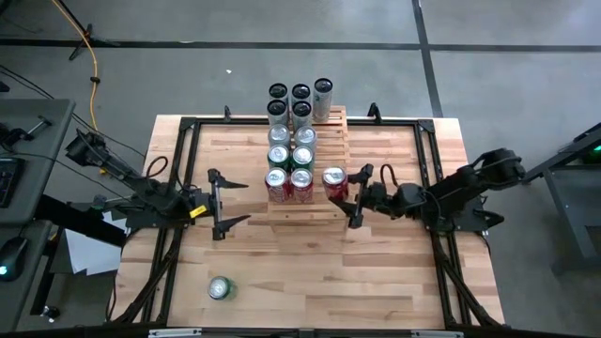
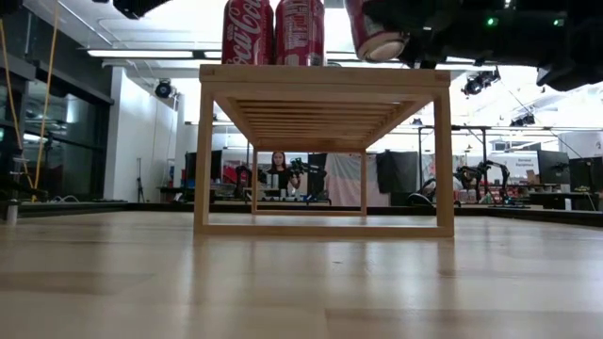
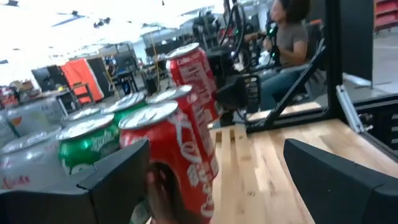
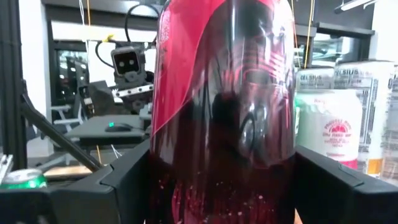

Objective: Place canned beverage on shelf
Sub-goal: Put the red soda can aligned with the other red soda cans on the shelf

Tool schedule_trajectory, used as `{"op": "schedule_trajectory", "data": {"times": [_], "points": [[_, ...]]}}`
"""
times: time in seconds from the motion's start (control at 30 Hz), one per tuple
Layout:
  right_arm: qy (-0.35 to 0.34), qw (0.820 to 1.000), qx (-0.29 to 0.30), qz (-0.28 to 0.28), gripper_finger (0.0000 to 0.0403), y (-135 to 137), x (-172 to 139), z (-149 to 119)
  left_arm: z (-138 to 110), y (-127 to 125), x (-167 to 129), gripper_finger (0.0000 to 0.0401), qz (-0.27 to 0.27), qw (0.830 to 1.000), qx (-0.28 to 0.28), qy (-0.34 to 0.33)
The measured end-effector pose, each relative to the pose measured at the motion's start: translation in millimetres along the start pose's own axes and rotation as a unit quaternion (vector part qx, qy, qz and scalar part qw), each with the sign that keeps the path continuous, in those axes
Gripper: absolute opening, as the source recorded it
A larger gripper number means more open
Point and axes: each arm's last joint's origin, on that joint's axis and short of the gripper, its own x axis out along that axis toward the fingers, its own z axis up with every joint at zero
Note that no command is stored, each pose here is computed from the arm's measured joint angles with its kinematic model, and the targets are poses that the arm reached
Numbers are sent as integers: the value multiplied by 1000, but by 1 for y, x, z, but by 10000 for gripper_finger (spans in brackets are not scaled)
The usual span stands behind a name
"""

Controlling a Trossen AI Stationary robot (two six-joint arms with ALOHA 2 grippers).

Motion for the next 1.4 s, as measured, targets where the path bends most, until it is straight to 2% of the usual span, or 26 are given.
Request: {"op": "schedule_trajectory", "data": {"times": [0.3,0.57,0.9,1.07,1.3,1.4], "points": [[11,1000,-5,2,287,0,1,-4,-10,9,9,362,-5,999,-17,28],[52,999,5,-8,287,-6,2,-13,-12,13,11,362,2,999,-25,31],[52,998,13,-15,287,-9,3,-13,-12,12,11,362,2,999,-25,31],[73,997,26,-22,287,-10,5,-25,-11,13,11,362,3,999,-26,30],[34,999,27,-28,287,-13,8,-24,-11,13,11,362,3,999,-30,30],[40,999,28,-25,287,-12,7,-25,-12,12,11,362,2,999,-28,33]]}}
